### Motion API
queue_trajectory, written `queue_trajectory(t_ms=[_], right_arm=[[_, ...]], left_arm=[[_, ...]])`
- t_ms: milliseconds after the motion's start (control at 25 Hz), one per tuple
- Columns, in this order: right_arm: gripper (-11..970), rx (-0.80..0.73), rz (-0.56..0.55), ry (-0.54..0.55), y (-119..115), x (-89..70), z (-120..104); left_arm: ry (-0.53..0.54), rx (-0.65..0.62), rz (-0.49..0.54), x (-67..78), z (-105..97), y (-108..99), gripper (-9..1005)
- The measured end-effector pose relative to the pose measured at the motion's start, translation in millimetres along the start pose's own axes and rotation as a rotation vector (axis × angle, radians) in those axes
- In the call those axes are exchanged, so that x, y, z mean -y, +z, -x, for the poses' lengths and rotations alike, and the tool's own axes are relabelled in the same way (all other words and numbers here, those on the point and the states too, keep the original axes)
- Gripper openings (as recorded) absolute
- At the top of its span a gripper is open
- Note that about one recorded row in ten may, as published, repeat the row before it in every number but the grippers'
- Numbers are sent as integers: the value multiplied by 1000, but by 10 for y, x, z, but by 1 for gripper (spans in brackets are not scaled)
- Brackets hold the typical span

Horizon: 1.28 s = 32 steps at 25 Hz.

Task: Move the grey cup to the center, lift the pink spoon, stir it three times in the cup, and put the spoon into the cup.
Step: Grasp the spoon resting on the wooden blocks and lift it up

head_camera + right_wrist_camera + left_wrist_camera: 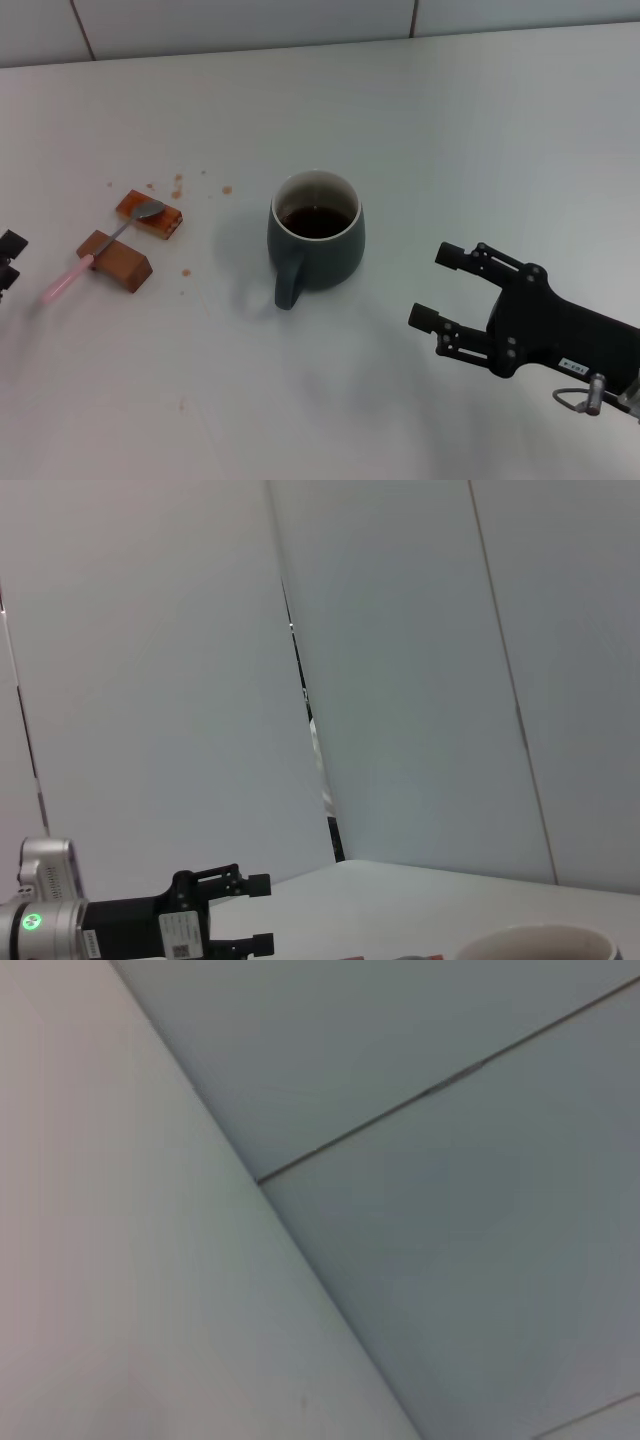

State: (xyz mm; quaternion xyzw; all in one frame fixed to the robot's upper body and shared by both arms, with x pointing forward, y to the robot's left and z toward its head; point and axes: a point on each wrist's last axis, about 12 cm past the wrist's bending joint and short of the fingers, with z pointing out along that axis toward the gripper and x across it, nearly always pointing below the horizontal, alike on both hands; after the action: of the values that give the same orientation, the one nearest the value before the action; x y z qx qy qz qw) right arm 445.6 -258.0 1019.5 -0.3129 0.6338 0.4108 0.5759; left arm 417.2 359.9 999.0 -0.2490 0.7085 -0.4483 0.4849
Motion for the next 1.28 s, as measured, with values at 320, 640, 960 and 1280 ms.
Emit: queue_trajectory(t_ms=[320, 640, 960, 1280], right_arm=[[816, -3, 0, 0, -11, -9, -9], [816, -6, -3, 3, -25, -21, -21], [816, -6, -6, 10, -39, -39, -36], [816, -9, 1, 13, -35, -53, -44]], left_arm=[[-5, -23, 9, -10, -38, 4, 779], [4, -22, 14, -18, -36, -18, 778], [-3, -25, 8, -13, -45, -32, 776], [-3, -41, 9, -14, -58, -36, 775]])
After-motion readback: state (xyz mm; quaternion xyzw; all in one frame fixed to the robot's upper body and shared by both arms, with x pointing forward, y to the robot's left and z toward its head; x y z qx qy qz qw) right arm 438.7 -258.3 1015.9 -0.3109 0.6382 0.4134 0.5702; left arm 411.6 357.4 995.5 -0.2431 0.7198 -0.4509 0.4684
